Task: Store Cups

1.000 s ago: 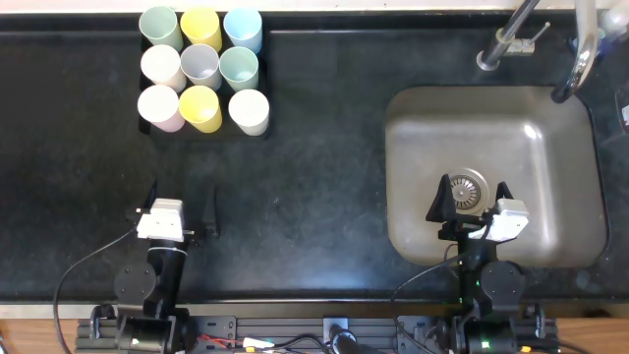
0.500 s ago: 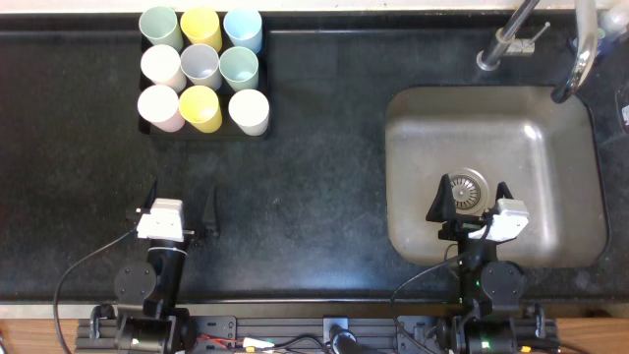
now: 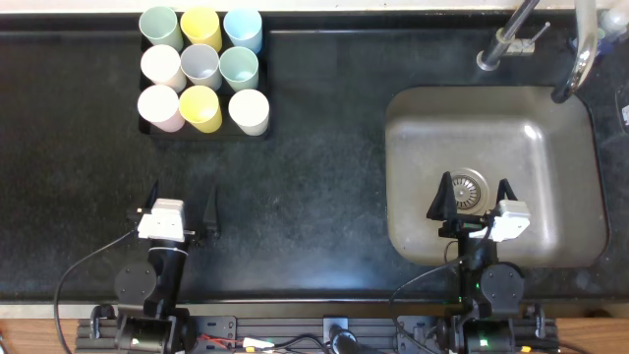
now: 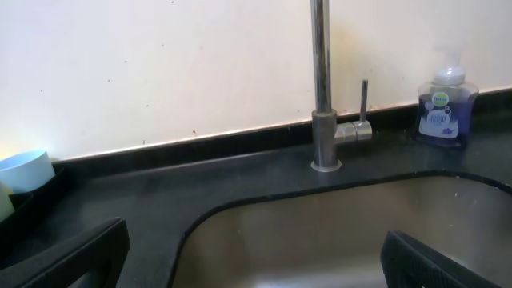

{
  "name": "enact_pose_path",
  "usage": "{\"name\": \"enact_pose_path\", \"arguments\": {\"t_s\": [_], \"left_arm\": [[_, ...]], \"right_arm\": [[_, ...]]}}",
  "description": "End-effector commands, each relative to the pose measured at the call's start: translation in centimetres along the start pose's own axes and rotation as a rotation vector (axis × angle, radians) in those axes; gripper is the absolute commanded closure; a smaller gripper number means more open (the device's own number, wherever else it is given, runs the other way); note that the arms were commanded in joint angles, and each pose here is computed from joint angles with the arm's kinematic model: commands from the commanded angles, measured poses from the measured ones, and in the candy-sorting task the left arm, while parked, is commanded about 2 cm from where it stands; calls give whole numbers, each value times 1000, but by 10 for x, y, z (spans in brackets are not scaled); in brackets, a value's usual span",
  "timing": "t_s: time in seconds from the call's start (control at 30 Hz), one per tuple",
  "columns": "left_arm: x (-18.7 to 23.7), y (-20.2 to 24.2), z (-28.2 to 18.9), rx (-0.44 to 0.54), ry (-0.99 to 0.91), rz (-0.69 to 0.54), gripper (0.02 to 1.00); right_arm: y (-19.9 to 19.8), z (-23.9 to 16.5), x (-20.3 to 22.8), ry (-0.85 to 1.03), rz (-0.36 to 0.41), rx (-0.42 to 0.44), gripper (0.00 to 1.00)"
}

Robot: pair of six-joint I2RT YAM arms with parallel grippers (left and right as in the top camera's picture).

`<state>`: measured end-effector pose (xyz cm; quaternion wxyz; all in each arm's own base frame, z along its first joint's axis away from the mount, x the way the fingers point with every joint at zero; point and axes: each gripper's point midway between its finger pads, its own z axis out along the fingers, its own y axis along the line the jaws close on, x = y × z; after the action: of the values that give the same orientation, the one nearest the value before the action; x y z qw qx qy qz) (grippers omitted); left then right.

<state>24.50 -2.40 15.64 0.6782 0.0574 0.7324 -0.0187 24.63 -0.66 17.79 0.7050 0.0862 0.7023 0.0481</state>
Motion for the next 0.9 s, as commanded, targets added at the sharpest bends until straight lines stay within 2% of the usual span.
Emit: {"name": "enact_pose_path", "arguments": {"t_s": [0.03, 0.9], "left_arm": [[-1, -2, 0, 10, -5, 12, 20], [-1, -2, 0, 10, -4, 12, 20]], "right_arm": [[2, 0, 3, -2, 8, -11, 5], [4, 0, 5, 6, 7, -20, 3]]}}
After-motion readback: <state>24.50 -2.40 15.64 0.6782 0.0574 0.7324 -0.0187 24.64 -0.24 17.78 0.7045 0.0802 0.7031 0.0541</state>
